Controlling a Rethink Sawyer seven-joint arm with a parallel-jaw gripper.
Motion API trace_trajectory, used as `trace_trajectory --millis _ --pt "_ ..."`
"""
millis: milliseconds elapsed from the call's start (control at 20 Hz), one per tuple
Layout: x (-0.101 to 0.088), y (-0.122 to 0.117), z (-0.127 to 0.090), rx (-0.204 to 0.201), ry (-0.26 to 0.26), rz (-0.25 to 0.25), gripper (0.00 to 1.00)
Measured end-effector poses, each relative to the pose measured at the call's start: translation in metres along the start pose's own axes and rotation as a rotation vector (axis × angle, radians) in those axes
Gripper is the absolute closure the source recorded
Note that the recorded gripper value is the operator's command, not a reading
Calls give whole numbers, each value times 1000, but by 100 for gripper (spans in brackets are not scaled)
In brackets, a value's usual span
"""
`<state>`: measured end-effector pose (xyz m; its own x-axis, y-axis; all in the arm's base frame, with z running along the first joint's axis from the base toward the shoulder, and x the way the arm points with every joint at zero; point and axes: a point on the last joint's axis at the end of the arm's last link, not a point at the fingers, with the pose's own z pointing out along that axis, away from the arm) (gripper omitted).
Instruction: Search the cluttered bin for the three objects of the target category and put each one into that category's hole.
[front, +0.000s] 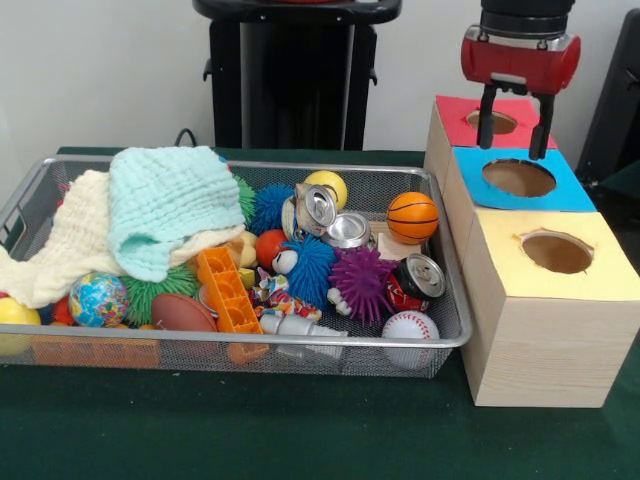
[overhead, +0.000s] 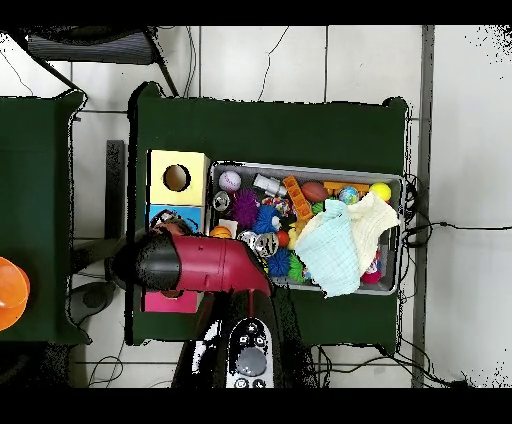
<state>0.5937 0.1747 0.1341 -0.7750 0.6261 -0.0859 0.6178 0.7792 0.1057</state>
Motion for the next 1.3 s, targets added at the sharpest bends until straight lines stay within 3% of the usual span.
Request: trace_trajectory --millis 300,500,550,750,850,900,1300 --pt "-21 -4 -13 -7 -8 26 0" --pt "-62 -20 -25 -3 7 89 0" --pt "-83 -30 -30 -4 17 122 0" --pt "-135 -63 -38 -8 33 199 0" --pt "-149 -74 -39 -9 30 213 0" --pt "-172 -93 -39 -10 19 229 0" --pt "-223 -159 -19 6 4 219 0"
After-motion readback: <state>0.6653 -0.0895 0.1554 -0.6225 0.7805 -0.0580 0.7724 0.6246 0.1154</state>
